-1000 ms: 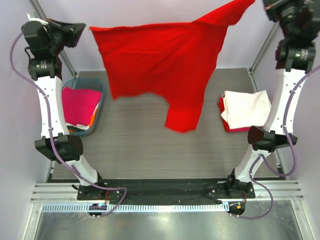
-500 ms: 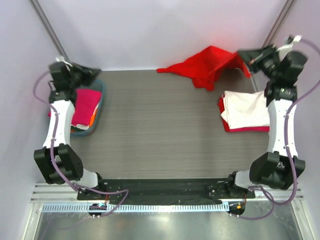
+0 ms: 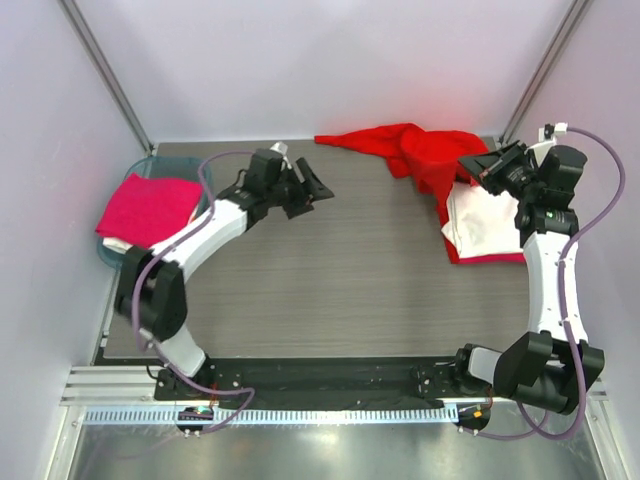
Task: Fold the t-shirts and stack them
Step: Flatten the tshirt out
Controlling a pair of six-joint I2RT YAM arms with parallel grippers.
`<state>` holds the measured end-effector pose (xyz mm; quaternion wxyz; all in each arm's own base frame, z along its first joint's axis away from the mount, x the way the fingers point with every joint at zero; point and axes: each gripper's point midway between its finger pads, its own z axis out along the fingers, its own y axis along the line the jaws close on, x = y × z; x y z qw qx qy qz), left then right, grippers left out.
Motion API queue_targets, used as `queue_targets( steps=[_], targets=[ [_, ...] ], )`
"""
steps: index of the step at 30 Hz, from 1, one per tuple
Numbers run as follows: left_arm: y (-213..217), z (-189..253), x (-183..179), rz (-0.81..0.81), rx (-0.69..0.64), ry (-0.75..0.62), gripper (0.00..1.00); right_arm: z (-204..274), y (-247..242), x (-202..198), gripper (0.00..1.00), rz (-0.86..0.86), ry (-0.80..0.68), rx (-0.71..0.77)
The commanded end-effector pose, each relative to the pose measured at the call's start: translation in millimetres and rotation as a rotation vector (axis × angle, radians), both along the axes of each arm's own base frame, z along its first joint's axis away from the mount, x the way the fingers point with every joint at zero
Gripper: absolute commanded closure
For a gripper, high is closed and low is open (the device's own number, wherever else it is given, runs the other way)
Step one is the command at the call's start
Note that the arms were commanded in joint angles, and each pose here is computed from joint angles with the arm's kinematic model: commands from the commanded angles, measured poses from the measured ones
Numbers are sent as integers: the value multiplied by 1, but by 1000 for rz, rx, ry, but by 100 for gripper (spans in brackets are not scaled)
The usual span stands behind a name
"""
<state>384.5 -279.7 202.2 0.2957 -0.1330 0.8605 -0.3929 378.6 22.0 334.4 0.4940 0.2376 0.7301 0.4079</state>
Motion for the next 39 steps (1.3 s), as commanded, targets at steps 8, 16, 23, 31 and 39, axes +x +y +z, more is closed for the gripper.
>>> queue_targets(
  steps=[8, 16, 23, 31, 39],
  targets=[
    [-84, -29, 79, 5, -54, -1, 33, 15, -3, 50, 99, 3, -8, -61],
    [11, -20, 64, 196, -32, -3, 29, 19, 182, 96, 99, 365, 0, -197],
    [172, 19, 4, 476, 134, -85, 20, 98, 355, 11, 99, 697, -217, -226],
    [196, 28, -45, 500, 121, -94, 18, 150, 324, -27, 99, 543, -279, -307],
    [188, 9, -55, 459, 103, -48, 18, 97, 196, -32, 99, 291, -113, -266]
  ],
)
